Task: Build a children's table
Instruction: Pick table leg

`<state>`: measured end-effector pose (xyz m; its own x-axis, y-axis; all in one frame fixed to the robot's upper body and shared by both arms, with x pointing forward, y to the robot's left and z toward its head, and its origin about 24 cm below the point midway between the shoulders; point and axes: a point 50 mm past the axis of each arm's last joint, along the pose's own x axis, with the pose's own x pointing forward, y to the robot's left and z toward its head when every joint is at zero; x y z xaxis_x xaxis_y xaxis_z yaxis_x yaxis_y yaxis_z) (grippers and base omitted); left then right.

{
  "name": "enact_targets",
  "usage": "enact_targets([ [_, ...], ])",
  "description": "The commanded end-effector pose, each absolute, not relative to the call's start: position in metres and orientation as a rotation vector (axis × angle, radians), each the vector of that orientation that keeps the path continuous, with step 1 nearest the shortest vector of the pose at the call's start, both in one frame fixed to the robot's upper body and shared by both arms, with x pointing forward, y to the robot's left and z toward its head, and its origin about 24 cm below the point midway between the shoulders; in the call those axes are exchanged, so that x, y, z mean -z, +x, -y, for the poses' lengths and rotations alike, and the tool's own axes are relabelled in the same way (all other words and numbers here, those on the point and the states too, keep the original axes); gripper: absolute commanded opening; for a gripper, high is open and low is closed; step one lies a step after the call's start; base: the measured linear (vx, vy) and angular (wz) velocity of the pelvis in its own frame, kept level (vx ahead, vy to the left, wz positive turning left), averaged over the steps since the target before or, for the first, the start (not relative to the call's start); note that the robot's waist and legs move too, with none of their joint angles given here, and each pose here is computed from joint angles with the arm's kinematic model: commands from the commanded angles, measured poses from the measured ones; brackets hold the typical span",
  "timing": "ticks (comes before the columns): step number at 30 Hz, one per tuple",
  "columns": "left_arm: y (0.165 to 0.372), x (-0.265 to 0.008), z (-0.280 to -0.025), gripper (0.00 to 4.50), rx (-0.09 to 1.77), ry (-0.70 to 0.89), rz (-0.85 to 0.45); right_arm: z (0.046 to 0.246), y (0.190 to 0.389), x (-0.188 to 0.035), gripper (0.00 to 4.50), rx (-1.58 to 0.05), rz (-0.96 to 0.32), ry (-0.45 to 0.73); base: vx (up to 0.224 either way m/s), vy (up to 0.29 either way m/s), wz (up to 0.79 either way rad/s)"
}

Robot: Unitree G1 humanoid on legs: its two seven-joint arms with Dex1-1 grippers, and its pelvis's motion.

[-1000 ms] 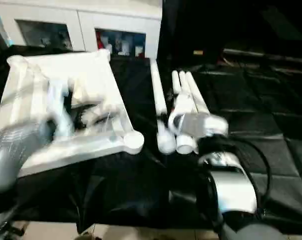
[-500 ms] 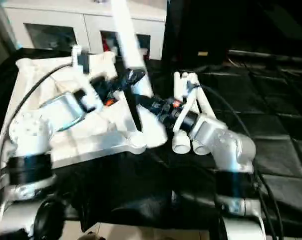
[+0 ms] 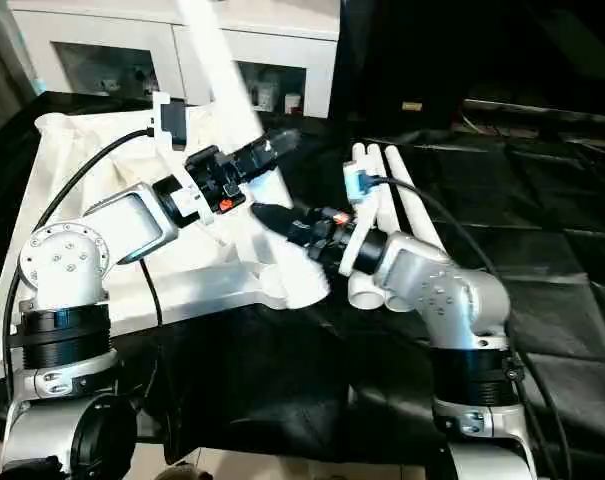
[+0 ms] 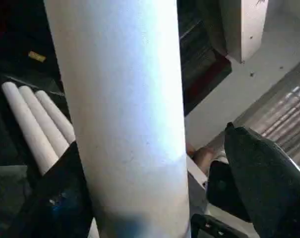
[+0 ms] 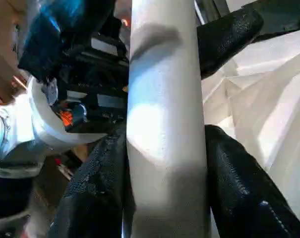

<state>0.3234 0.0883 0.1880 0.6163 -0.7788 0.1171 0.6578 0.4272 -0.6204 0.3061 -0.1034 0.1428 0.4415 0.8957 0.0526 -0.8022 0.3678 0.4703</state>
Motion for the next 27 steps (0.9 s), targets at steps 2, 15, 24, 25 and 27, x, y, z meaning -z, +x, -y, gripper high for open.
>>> enact_targets([
  [2, 0.322, -0.190, -0.084, 3.69, 0.836, -0.597, -0.192, 0.091, 0.312, -0.141, 1.83, -1.043, -0.250, 0.334, 0.000, 0.000, 0.00],
  [15, 0.336, -0.183, -0.084, 2.71, 0.552, -0.562, -0.166, 0.078, 0.320, -0.146, 1.83, -0.991, -0.238, 0.182, 0.000, 0.000, 0.00],
  [24, 0.332, -0.181, -0.079, 2.07, 0.570, -0.537, -0.157, 0.079, 0.317, -0.143, 1.83, -0.966, -0.241, 0.130, 0.000, 0.000, 0.00],
  [25, 0.332, -0.181, -0.078, 2.03, 0.581, -0.528, -0.155, 0.079, 0.317, -0.142, 1.83, -0.963, -0.233, 0.127, 0.000, 0.000, 0.00],
  [27, 0.331, -0.182, -0.077, 1.99, 0.586, -0.526, -0.154, 0.079, 0.317, -0.142, 2.18, -0.967, -0.229, 0.132, 0.000, 0.000, 0.00],
])
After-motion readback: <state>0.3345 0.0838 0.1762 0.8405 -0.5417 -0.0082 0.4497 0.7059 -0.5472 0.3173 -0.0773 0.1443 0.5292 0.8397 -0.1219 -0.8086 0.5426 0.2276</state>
